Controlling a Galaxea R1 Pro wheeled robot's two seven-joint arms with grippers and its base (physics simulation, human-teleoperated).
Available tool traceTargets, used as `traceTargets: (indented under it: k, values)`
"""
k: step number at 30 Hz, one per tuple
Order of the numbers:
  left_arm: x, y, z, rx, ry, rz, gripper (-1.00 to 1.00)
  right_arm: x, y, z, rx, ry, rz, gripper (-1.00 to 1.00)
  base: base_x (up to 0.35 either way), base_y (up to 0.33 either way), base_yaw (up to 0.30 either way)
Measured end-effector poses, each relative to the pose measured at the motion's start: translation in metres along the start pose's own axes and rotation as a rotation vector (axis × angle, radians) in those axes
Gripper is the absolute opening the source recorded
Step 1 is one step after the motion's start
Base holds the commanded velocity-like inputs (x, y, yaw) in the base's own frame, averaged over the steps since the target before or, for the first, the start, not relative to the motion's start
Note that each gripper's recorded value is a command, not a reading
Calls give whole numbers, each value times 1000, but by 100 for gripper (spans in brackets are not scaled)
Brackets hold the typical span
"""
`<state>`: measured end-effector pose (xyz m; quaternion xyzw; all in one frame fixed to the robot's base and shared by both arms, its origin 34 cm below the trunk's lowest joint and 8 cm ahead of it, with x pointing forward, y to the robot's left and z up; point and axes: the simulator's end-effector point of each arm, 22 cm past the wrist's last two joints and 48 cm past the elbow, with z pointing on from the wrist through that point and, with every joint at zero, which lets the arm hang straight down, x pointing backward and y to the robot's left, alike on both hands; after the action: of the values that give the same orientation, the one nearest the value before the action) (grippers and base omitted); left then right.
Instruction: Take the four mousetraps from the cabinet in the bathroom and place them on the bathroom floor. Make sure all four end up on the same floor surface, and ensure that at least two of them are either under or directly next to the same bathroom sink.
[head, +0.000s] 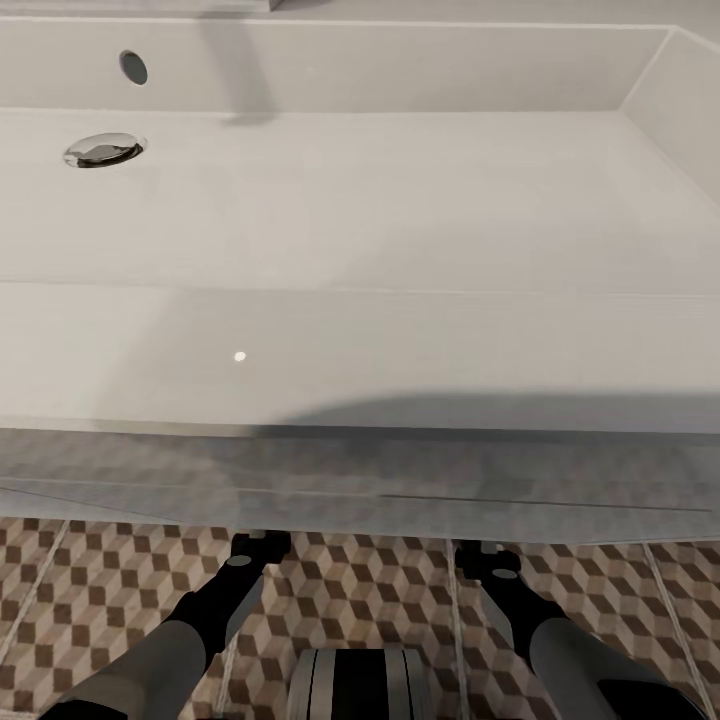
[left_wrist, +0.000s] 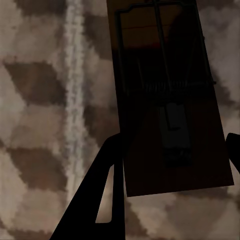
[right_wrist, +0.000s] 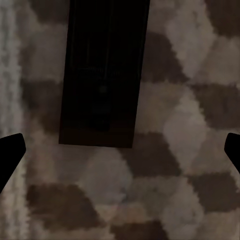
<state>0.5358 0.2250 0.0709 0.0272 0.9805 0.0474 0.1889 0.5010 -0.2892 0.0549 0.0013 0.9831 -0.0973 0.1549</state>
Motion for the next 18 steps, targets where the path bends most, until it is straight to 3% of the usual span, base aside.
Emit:
traceTargets:
  k: [18]
  values:
    - [5,5,3,-8,23,5,-100,0,0,0,0,0,1,100,0,0,0]
